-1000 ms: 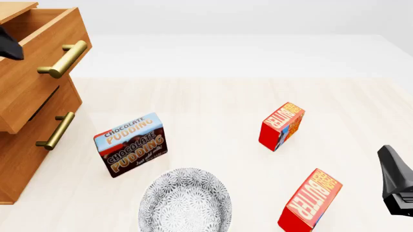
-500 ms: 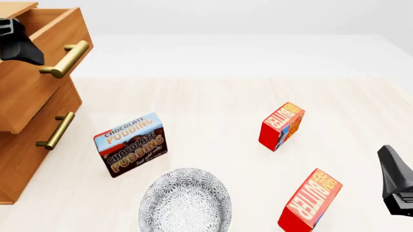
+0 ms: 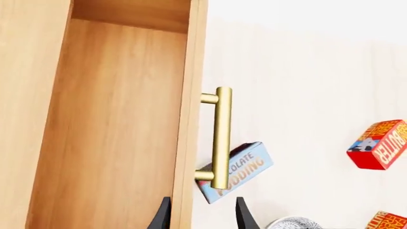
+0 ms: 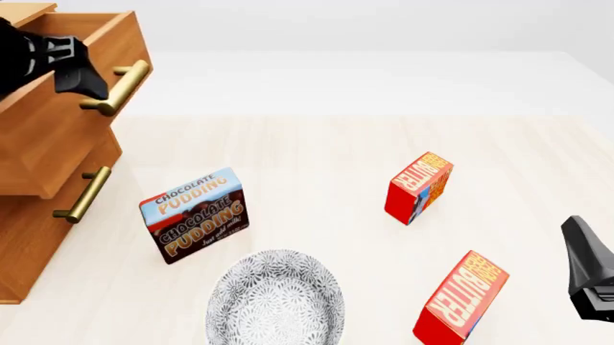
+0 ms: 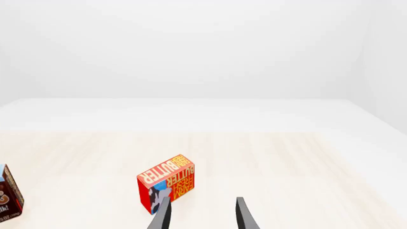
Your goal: Put the butter at the front in the top drawer of the cabinet and close it.
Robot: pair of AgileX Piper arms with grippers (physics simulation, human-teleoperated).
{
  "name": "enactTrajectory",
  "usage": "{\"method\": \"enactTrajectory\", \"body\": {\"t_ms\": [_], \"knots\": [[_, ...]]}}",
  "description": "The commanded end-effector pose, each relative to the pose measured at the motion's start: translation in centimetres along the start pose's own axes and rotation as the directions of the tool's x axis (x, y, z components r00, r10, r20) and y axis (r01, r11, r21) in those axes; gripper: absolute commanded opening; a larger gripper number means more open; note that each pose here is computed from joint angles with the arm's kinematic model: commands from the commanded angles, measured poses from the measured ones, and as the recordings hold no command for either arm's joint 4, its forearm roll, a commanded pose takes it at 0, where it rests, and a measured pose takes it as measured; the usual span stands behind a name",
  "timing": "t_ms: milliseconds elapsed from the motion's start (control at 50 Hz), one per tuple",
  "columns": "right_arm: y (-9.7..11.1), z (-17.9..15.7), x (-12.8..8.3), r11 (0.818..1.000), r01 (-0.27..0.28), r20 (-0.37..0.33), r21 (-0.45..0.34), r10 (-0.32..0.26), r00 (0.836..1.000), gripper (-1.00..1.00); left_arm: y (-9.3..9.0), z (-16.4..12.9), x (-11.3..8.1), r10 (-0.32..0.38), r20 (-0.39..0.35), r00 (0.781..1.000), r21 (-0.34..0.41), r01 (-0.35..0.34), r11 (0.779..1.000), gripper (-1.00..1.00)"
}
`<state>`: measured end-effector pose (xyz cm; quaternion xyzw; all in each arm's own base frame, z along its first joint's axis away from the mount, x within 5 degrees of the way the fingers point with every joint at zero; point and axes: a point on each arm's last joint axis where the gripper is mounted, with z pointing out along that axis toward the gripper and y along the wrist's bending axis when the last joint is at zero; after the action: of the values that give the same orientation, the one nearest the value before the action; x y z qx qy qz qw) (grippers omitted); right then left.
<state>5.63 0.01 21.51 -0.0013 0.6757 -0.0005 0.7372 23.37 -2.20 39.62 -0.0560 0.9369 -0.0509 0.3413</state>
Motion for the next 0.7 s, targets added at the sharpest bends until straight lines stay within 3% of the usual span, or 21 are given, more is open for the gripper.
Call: {"method": "enactTrajectory", "body": {"t_ms": [20,700], "knots": [[0.0,0.0,0.0,1.0,-0.001,0.0,0.0,0.001,1.0,1.0,-1.6,1.0,-0.4,0.028,-0.008,1.0,0.042,-0.028,0.999,1.0],[0.0,0.0,0.0,1.0,-0.001,0.0,0.0,0.001,1.0,1.0,-5.1,0.5,-0.2,0.102,-0.015,0.995,0.131,-0.099,0.987,1.0]]}}
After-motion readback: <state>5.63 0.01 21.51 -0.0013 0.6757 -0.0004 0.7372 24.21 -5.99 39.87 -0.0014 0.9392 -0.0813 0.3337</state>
